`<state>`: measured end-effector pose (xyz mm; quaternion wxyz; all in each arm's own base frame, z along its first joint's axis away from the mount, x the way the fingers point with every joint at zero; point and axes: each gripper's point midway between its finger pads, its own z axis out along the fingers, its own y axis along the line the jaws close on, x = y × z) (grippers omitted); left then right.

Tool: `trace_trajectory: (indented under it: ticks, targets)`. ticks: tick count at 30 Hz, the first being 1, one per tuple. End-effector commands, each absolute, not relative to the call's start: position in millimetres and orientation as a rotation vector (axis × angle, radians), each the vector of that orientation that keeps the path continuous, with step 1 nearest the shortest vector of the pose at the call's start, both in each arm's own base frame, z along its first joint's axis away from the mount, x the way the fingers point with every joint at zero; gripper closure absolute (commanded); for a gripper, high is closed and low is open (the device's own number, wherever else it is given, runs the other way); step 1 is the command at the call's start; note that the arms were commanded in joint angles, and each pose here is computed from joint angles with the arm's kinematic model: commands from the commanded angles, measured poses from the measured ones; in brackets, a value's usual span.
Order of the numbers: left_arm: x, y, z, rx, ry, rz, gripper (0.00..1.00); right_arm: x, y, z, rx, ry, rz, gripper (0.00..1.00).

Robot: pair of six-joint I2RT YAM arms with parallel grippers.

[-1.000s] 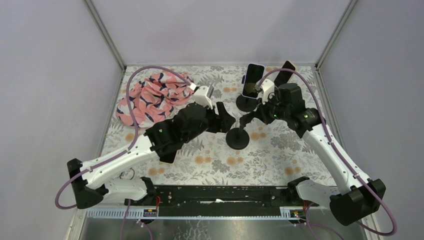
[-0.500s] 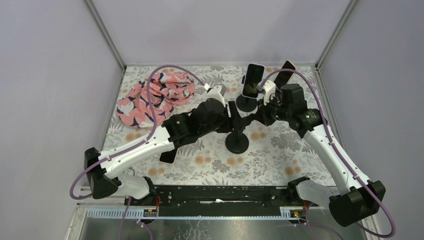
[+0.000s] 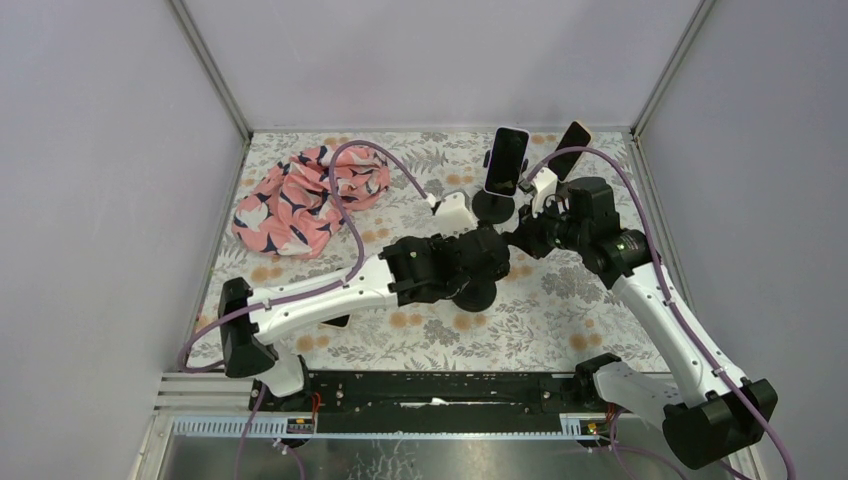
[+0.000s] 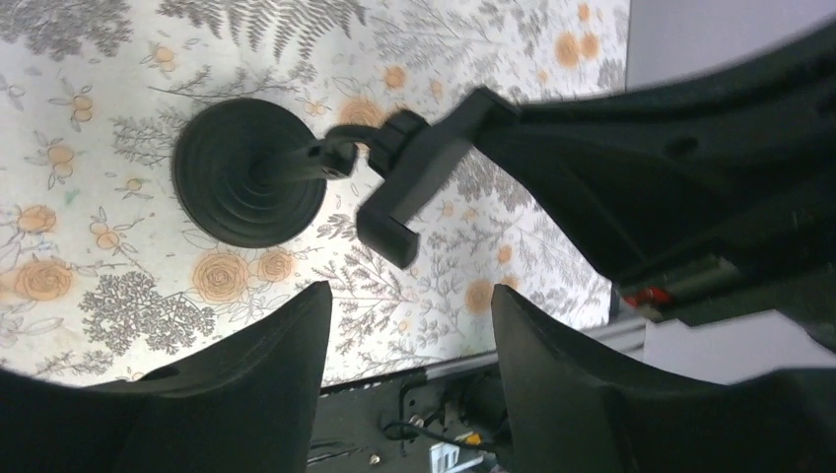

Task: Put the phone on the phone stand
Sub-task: Adjust the phone stand at the center of the board.

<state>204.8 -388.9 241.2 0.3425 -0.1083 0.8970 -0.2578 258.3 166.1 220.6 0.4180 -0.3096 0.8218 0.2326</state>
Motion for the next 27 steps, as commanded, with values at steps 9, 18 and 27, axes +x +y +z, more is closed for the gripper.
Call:
trace_trajectory:
  ticks: [9,18,27]
  targets:
    - [228,-377,234,-0.482,2.316,-0.340,0.57,258,176,240,-0.756,1.979,0.649,0.86]
    - [226,-366,219,-0.498,2.411,-0.275,0.53,257,176,242,-0.758,1.967,0.650,0.86]
    - [251,-367,218,-0.480,2.414,-0.265,0.61,251,179,242,-0.778,1.955,0.676,0.86]
